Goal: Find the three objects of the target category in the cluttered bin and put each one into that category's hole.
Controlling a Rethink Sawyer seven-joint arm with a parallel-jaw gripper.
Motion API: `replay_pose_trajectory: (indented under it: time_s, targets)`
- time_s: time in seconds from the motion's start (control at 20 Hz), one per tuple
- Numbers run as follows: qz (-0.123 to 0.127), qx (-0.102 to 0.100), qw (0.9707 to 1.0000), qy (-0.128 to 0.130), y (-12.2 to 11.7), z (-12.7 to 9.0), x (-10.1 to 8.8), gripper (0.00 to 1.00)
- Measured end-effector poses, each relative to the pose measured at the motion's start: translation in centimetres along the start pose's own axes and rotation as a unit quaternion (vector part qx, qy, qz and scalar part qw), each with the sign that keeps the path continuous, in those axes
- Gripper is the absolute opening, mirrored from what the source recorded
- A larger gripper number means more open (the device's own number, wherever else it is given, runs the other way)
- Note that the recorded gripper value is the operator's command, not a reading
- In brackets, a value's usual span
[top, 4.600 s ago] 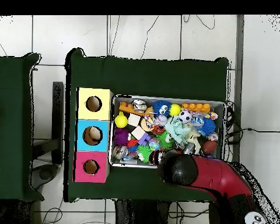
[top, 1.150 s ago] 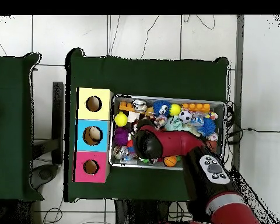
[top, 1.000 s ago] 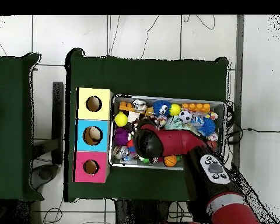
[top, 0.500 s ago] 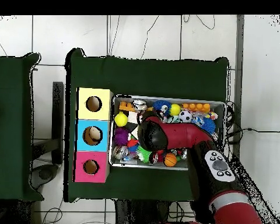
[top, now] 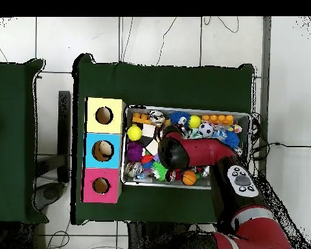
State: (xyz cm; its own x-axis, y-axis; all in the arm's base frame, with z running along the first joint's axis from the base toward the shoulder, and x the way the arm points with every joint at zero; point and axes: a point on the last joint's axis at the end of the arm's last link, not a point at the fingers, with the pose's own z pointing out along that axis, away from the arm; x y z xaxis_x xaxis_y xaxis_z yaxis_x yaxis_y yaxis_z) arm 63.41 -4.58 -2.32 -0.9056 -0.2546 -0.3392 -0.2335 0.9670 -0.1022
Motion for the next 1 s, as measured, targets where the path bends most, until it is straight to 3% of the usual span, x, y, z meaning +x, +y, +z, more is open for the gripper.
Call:
replay_pose_trajectory:
  time_s: [0.25,1.0]
  targets:
    - [-0.008,0.007,0.9997,-0.020,-0.1,1.0,1.0,1.00]
    - [-0.005,0.005,0.9996,-0.026,-0.6,1.1,1.2,1.00]
